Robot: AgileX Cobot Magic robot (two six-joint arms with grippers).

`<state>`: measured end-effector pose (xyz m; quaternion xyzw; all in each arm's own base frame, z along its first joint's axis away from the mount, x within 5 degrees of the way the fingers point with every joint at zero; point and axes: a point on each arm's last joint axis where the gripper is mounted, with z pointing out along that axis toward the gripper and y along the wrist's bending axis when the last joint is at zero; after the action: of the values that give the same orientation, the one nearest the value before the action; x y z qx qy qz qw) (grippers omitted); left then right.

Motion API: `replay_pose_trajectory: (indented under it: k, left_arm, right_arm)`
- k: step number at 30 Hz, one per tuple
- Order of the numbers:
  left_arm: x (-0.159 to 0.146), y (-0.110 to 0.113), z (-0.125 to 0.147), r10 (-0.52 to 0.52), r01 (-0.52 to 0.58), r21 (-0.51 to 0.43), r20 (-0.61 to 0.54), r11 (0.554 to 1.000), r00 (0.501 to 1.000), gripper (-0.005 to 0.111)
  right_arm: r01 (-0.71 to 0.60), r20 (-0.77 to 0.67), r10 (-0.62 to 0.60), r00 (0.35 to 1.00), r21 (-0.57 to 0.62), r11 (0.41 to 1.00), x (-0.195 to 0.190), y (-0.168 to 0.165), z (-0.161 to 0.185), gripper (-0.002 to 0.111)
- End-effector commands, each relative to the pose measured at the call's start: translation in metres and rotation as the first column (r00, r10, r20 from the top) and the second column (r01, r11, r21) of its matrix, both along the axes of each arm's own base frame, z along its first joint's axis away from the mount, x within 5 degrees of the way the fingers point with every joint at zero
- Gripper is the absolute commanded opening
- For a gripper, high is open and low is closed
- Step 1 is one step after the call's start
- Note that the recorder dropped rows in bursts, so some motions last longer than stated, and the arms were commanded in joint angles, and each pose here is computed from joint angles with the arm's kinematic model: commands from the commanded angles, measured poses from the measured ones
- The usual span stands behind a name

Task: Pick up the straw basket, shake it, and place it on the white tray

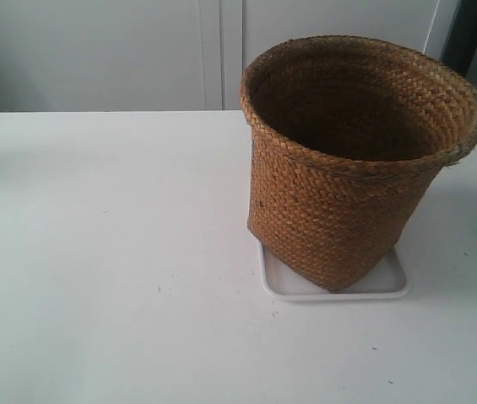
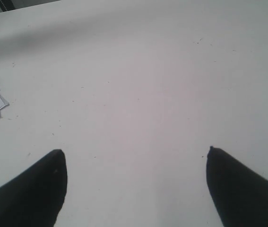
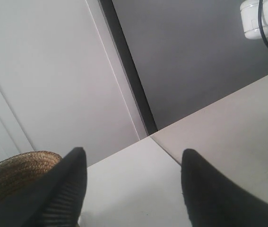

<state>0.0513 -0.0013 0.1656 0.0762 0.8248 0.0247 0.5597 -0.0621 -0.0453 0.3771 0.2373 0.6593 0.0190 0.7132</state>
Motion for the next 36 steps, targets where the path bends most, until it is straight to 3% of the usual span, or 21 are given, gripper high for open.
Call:
replay_pose_trajectory:
  k: [1,18,21,22,23,26,29,30,32,36]
  left_arm:
    - [0.0,0.0,-0.001,-0.002,0.002,0.003,-0.003,1.0,1.0,0.082]
    - [0.0,0.0,-0.001,-0.002,0.002,0.003,-0.003,1.0,1.0,0.082]
    - [0.0,0.0,-0.001,-0.002,0.002,0.003,-0.003,1.0,1.0,0.082]
    - [0.0,0.0,-0.001,-0.002,0.002,0.003,-0.003,1.0,1.0,0.082]
    - [0.0,0.0,-0.001,-0.002,0.002,0.003,-0.003,1.0,1.0,0.082]
    - [0.0,0.0,-0.001,-0.002,0.002,0.003,-0.003,1.0,1.0,0.082]
    - [0.0,0.0,-0.001,-0.002,0.002,0.003,-0.003,1.0,1.0,0.082]
    - [0.0,0.0,-0.001,-0.002,0.002,0.003,-0.003,1.0,1.0,0.082]
    - [0.0,0.0,-0.001,-0.002,0.002,0.003,-0.003,1.0,1.0,0.082]
    - [0.0,0.0,-0.001,-0.002,0.002,0.003,-0.003,1.0,1.0,0.082]
  right_arm:
    - [0.009,-0.007,-0.009,1.0,-0.006,1.0,0.0,0.0,-0.001,0.055]
    - [0.016,-0.006,-0.017,1.0,-0.012,1.0,0.0,-0.001,-0.001,0.055]
    - [-0.088,0.051,0.08,0.995,0.168,0.982,0.002,0.008,0.0,0.055]
    - [-0.198,0.091,0.179,0.98,0.287,0.937,0.007,0.018,-0.003,0.055]
    - [-0.322,0.156,0.282,0.946,0.409,0.854,0.014,0.029,-0.004,0.055]
    - [-0.598,0.373,0.468,0.801,0.526,0.604,0.033,0.055,-0.008,0.055]
    - [-0.635,0.445,0.469,0.763,0.652,0.415,0.059,0.063,-0.035,0.055]
    - [-0.626,0.443,0.46,0.77,0.667,0.405,0.064,0.063,-0.042,0.055]
    - [-0.61,0.425,0.449,0.786,0.65,0.453,0.073,0.062,-0.053,0.055]
    - [-0.591,0.376,0.456,0.806,0.524,0.613,0.085,0.059,-0.072,0.055]
